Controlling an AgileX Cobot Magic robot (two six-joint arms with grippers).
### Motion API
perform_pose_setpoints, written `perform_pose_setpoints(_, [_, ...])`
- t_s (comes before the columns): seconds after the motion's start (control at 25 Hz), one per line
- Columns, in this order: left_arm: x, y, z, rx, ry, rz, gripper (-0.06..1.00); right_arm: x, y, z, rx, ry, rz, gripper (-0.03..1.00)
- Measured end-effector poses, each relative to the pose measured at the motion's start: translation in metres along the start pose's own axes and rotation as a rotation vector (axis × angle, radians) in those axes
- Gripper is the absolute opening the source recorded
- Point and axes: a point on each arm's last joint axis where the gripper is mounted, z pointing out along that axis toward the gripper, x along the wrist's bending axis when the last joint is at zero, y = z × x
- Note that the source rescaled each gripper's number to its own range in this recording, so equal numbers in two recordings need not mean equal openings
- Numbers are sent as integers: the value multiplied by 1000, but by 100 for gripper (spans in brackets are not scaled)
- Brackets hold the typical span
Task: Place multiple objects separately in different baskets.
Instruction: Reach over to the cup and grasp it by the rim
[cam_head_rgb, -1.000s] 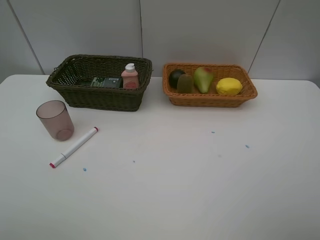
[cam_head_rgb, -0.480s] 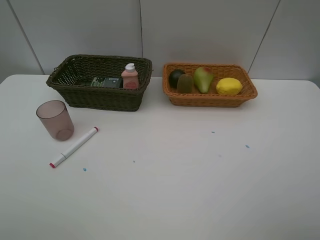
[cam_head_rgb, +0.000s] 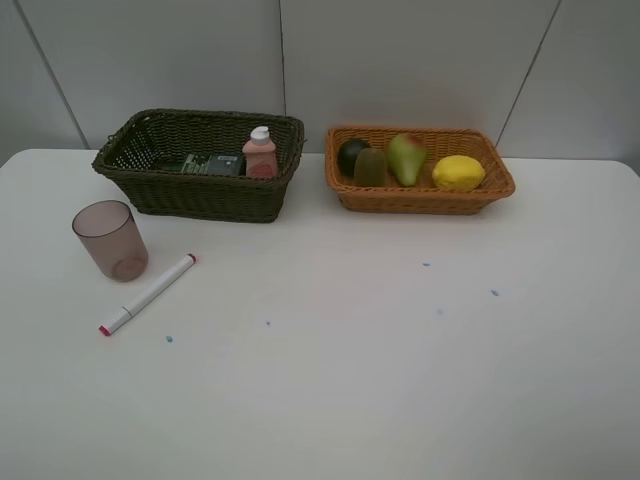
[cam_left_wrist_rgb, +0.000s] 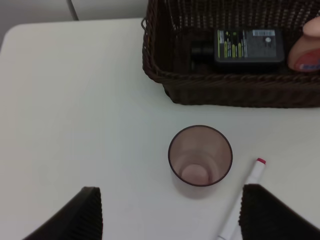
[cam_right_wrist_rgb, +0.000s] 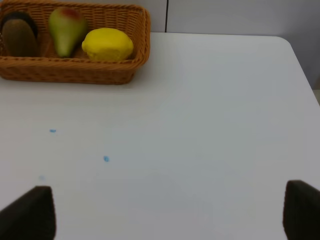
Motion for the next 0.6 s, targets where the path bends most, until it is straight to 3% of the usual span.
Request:
perform_pose_setpoints(0.2, [-4, 21, 45, 107, -14, -14, 74, 0, 0, 0, 0, 1, 1, 99])
perform_pose_setpoints(0.6, [-7, 15, 92, 243, -12, -71, 74, 0, 0, 0, 0, 1, 1, 99])
